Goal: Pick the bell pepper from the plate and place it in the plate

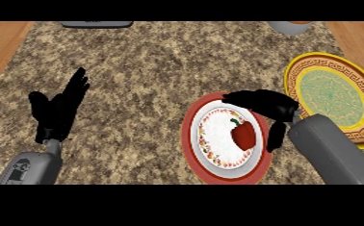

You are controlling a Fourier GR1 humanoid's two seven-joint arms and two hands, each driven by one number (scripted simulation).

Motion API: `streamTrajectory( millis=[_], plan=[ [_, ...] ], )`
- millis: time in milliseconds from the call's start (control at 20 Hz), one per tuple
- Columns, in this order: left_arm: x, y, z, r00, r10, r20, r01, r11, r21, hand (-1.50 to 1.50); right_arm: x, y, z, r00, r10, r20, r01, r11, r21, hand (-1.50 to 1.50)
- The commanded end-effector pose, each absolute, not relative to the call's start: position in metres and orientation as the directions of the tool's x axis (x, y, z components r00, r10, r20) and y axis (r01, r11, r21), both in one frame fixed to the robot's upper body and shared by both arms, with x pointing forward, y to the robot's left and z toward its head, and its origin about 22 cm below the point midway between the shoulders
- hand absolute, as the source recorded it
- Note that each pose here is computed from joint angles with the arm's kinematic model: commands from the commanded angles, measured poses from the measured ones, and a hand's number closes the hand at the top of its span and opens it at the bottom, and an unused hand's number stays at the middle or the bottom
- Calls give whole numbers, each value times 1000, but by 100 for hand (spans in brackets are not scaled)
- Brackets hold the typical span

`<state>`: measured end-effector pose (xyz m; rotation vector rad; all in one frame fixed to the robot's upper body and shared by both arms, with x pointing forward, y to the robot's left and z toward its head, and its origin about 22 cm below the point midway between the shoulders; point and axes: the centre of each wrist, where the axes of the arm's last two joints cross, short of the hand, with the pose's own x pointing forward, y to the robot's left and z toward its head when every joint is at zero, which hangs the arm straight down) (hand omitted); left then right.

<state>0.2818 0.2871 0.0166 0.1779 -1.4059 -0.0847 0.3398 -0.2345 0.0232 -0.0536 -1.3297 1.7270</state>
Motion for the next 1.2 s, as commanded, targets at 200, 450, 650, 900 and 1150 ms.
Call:
streamTrajectory(
  millis=[200, 450, 650, 900, 1150],
  plan=[
    [279, 307, 29, 164, -159, 973, -36, 985, 167, 0, 337, -207, -6, -577, 694, 430, -602, -6, -798, -150],
    [262, 280, 15, 172, -163, 972, -43, 984, 173, 0, 330, -197, 1, -590, 704, 395, -608, -66, -791, -150],
    [279, 286, 23, 159, -159, 974, -43, 985, 167, 0, 334, -213, -22, -633, 671, 387, -629, -153, -762, 150],
    [272, 265, 5, 165, -163, 973, -37, 985, 171, 0, 331, -207, -11, -689, 607, 397, -612, -194, -766, 150],
    [275, 300, 20, 156, -161, 975, -45, 985, 169, 0, 332, -194, -27, -662, 595, 456, -631, -114, -767, 150]
  ],
)
